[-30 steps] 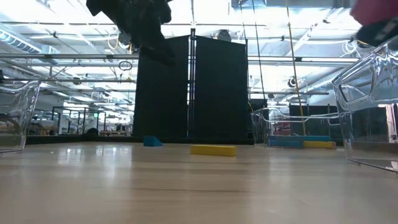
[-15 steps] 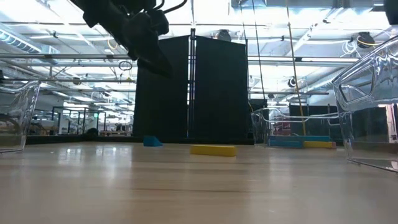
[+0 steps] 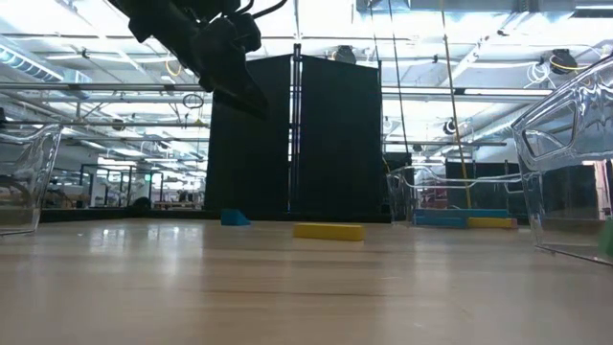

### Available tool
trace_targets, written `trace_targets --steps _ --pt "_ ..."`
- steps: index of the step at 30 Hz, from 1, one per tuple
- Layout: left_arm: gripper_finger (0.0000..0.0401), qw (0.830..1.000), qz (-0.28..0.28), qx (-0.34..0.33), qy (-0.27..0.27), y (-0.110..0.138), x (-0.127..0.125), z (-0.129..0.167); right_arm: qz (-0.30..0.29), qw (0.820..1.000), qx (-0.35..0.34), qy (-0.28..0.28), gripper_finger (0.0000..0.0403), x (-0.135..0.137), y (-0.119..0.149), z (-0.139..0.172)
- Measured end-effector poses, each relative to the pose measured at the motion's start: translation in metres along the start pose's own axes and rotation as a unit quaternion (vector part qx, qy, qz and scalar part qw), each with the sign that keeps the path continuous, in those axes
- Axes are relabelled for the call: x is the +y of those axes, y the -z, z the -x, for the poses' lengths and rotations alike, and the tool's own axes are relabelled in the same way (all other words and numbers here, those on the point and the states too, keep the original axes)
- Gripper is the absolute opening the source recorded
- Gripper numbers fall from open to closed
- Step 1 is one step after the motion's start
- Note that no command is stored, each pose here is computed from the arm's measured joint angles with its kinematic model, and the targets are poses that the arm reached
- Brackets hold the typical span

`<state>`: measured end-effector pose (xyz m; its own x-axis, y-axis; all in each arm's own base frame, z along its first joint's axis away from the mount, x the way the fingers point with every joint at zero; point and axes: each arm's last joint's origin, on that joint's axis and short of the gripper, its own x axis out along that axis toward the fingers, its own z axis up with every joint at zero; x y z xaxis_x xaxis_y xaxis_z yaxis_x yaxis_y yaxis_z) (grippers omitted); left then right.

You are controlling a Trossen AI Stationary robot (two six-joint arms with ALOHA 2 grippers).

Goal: Sort blocks by size
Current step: Put the red triangle block into the bottom right transparent bin, then put the blue triangle block into the bottom right transparent bin

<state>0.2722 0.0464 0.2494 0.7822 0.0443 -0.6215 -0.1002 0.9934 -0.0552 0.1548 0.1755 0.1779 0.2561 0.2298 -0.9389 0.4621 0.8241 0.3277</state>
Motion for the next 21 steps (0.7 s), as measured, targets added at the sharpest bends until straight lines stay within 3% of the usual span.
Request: trace_targets --steps 4,9,18,21 --pt "0.0212 1.000 0.000 0.001 0.000 0.000 0.000 0.000 0.002 1.000 0.021 0.019 0.0141 -0.005 0.002 0.001" --pt "0.0212 1.000 0.000 0.001 0.000 0.000 0.000 0.000 -0.011 0.999 0.023 0.046 0.0145 -0.014 0.003 0.012" --pt "0.0212 1.000 -0.002 0.002 0.000 0.000 0.000 0.000 0.012 0.998 -0.061 -0.018 0.0135 -0.018 -0.002 0.044" --pt "0.0212 1.000 -0.029 0.003 -0.001 0.001 0.000 0.000 0.029 0.993 -0.107 -0.032 0.0135 -0.021 -0.004 0.054"
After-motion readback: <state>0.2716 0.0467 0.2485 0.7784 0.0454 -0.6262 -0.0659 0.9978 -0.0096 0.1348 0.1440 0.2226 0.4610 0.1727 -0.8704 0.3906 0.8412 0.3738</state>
